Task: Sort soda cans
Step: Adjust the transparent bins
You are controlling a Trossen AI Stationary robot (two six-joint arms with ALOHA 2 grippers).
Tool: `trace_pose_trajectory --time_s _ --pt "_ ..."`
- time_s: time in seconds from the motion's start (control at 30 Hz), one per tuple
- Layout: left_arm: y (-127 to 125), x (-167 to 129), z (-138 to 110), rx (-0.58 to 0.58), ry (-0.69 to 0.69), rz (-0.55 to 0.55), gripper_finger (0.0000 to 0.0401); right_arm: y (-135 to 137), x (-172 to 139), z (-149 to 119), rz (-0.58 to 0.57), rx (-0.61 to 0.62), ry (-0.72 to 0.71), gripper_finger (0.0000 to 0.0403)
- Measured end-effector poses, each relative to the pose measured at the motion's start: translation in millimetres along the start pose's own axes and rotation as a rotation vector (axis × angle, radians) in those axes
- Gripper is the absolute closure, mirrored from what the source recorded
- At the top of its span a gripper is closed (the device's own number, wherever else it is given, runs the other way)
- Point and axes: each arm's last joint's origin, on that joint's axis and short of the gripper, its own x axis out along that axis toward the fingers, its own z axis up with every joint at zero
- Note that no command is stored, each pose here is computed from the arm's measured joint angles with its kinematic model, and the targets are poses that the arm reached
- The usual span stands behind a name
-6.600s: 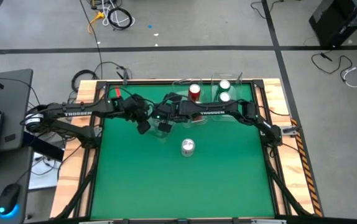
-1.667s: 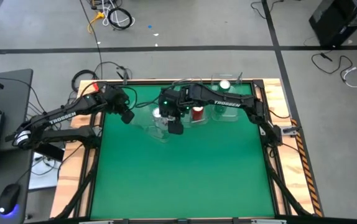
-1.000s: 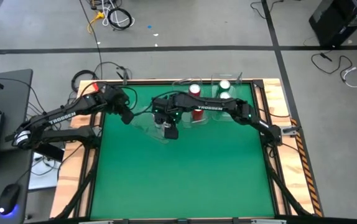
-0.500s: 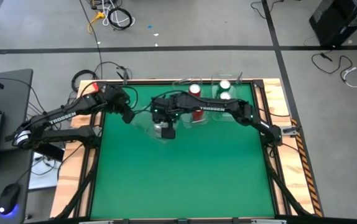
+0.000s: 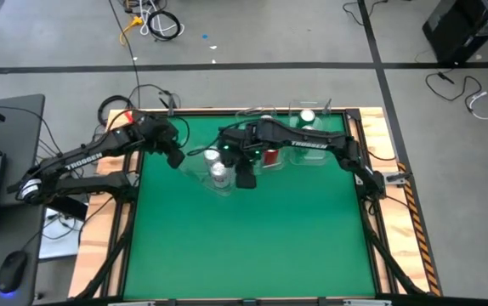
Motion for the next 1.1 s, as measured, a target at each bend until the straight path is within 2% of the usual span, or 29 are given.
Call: trace_pose_trajectory --time_s 0.17,0.27,0.4,0.5,0.6,0.73,0.87,0.97,1.1 --pt "-2.4 -27.3 11.6 0.01 -0.13 -0.082 0.0401 3.8 -3.0 -13.1 0.012 -0.007 0.107 0.0385" --pt "-7.1 -41.6 9.8 0.037 -0.178 -0.207 0.0401 9.7 2.6 -17.5 0.021 -0.026 0.145 0.0389" --pt "-20.7 -54.7 1.3 0.154 -0.206 -0.429 0.0401 14.0 9.3 -21.9 0.026 -0.038 0.164 0.0396" --pt "-30.4 -61.7 -4.3 0.206 -0.207 -0.5 0.0401 16.1 16.9 -24.2 0.027 -0.044 0.159 0.0397" --pt "-36.5 -62.8 -10.8 0.202 -0.16 -0.474 0.0401 19.4 20.4 -28.8 0.028 -0.051 0.148 0.0399" --pt "-39.9 -55.9 -21.6 0.162 -0.028 -0.332 0.0401 23.2 21.8 -38.0 0.027 -0.054 0.112 0.04" --pt "-44.9 -36.8 -34.3 0.138 0.094 -0.278 0.0401 24.1 13.2 -49.2 0.02 -0.019 0.033 0.0401" --pt "-46.7 -16.2 -45.1 0.069 0.176 -0.212 0.0401 24.2 13.6 -59.6 0.017 0.01 -0.003 0.0401" --pt "-46.3 6.6 -51.4 -0.056 0.143 -0.078 0.0401 26.4 18.1 -72.9 0.017 0.044 -0.048 0.0401"
